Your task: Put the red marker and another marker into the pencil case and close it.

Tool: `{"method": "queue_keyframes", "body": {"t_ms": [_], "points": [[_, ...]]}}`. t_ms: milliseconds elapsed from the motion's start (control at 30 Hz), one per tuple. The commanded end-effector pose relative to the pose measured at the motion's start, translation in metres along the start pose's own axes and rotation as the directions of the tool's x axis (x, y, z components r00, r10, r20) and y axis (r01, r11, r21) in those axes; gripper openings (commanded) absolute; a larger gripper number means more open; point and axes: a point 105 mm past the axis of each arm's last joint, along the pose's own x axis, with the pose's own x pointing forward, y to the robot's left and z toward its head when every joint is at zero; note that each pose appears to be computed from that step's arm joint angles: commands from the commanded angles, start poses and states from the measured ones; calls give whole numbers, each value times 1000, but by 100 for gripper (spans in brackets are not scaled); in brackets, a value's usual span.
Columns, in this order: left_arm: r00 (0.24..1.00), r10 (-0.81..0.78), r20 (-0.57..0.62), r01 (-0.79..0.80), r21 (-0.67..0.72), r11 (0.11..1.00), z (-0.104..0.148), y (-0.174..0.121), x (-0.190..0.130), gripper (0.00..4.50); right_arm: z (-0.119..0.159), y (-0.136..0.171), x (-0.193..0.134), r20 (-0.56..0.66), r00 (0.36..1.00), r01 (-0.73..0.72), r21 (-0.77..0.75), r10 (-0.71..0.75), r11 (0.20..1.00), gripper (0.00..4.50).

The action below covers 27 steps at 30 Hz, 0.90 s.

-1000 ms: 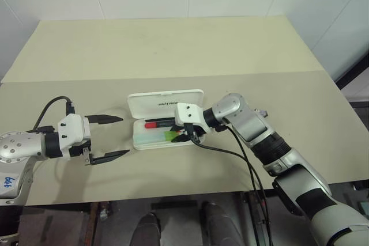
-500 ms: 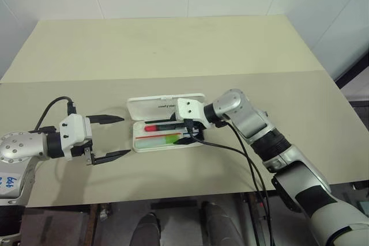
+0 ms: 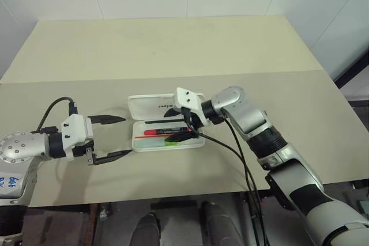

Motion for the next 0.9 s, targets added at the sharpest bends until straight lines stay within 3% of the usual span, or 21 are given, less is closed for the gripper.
{"method": "queue_keyframes", "body": {"t_ms": [33,333,600,733,900], "points": [[1000,-3,13,2,43,999,8,2,2,450,17,-1,-7,49,999,-5,-15,6,1000,448],[1000,-11,22,10,37,999,7,1,6,450,12,18,-19,27,997,-72,10,72,997,448],[999,-26,39,24,32,999,7,2,12,450,10,36,-39,96,995,-26,73,19,997,448],[998,-31,47,30,30,999,8,1,14,450,16,35,-59,156,985,61,77,-73,995,448],[997,-36,62,34,21,999,8,1,16,450,1,27,-116,121,968,209,87,-219,974,448]]}}
